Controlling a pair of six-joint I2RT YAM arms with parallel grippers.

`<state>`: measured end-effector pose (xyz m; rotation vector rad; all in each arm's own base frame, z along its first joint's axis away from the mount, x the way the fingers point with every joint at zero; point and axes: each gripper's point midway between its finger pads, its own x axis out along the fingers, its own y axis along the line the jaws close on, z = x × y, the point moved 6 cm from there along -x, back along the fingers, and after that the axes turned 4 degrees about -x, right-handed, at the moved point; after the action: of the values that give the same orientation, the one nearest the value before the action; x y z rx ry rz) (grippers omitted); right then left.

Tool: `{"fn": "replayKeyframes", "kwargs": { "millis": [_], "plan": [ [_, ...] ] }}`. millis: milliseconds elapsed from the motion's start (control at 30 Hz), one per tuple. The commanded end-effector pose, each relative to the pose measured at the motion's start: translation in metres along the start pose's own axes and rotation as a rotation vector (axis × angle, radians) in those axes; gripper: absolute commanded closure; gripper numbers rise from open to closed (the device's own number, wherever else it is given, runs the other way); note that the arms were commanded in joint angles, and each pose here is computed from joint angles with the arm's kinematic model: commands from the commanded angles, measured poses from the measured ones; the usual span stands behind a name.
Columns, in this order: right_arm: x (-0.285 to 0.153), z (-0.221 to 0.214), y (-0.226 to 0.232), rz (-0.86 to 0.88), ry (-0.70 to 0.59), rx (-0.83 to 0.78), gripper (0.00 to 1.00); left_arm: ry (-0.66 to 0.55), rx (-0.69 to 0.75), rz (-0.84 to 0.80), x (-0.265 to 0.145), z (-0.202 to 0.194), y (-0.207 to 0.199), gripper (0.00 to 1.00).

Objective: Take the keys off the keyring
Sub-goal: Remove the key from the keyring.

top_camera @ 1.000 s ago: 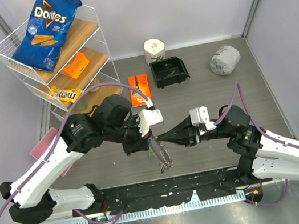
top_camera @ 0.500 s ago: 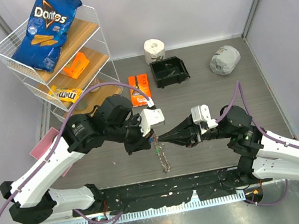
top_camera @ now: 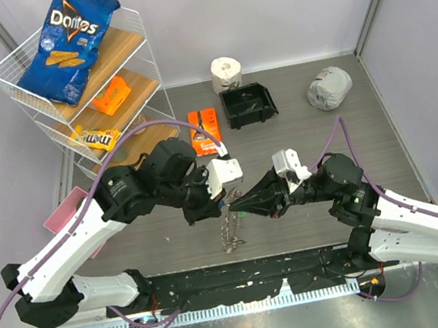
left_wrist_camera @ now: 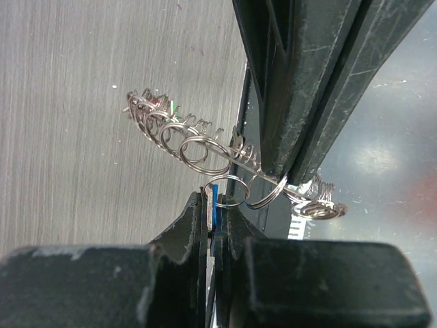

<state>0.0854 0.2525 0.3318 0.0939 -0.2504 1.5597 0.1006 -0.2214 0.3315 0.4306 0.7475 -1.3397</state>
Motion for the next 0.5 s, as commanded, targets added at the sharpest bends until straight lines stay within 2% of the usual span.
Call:
{"fn": "replayKeyframes", "kwargs": {
  "millis": [0,233,467],
  "plan": [
    [0.003,0.034,0.011,0.082,-0.12,-0.016,0.95,-0.049,0.022,0.079,-0.001,0.009,0.012,1.0],
    [0.005,0.029,0.012,0.092,-0.1,0.023,0.95,-0.114,0.041,0.134,-0.013,0.016,0.017,1.0],
    [0.007,0.023,0.012,0.094,-0.083,0.078,0.95,-0.126,0.063,0.183,-0.02,0.018,0.021,1.0]
  ]
}}
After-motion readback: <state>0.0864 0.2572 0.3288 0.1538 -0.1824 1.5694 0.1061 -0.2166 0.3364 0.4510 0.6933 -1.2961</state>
